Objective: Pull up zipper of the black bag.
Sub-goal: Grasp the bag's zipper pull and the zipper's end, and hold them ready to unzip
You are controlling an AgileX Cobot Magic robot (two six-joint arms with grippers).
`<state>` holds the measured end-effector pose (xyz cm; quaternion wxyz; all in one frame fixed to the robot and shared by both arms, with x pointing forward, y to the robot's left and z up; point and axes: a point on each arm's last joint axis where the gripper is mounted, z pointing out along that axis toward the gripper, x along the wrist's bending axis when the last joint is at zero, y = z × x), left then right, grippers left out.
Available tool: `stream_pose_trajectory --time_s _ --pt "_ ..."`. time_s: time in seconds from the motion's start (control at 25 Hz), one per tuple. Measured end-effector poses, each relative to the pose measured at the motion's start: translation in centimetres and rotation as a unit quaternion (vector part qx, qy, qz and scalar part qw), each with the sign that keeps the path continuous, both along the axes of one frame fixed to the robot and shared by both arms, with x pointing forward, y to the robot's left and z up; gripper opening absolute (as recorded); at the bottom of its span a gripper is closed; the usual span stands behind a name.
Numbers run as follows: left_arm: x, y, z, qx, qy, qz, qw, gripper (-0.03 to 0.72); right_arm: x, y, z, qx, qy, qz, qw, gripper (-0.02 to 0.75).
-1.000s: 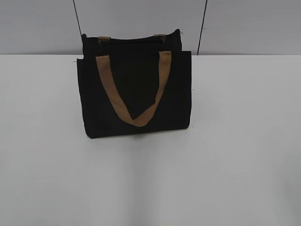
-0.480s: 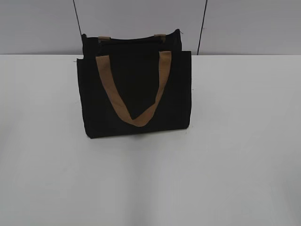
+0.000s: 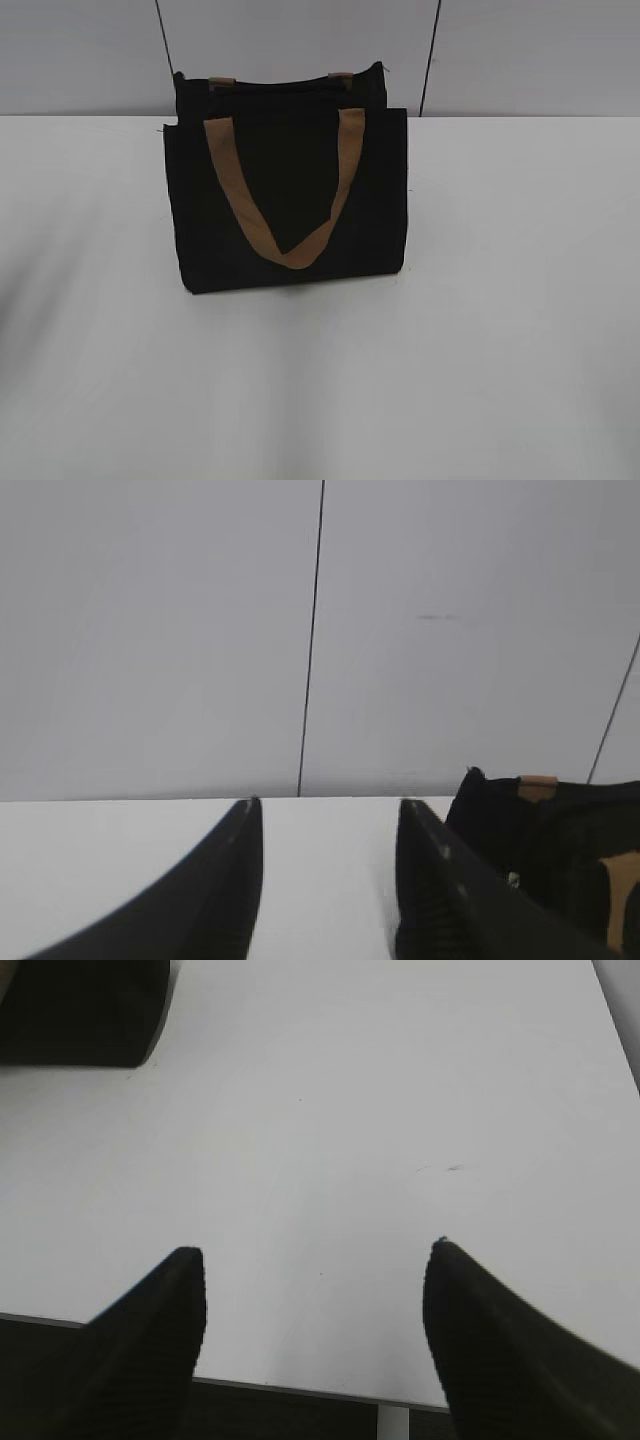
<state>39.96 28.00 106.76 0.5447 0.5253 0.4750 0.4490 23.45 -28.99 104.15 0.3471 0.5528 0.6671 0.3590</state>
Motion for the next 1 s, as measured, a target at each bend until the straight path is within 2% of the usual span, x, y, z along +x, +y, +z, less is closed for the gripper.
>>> stream_pose_trajectory --time_s 0.12,0.2,0.4,0.76,0.88,1.0 --pt "2.0 -0.6 -2.2 -0.033 0.011 -0.015 0.999 0.334 0.0 0.0 0.0 0.0 0.0 0.0 1.0 0.519" --pt "2.8 -1.3 -2.9 -0.04 0.006 -0.034 0.999 0.337 0.0 0.0 0.0 0.0 0.0 0.0 1.0 0.519" --pt "5.2 -2.8 -5.8 -0.02 0.028 -0.079 0.996 0.336 0.0 0.0 0.0 0.0 0.0 0.0 1.0 0.519" --pt "8.3 -3.9 -13.1 -0.028 0.106 -0.104 0.988 0.336 0.0 0.0 0.0 0.0 0.0 0.0 1.0 0.519" --pt "9.2 -4.4 -15.0 -0.014 0.139 -0.125 0.982 0.336 0.0 0.0 0.0 0.0 0.0 0.0 1.0 0.519" --pt "10.8 -4.5 -16.2 -0.003 0.151 -0.141 0.978 0.336 0.0 0.0 0.0 0.0 0.0 0.0 1.0 0.519"
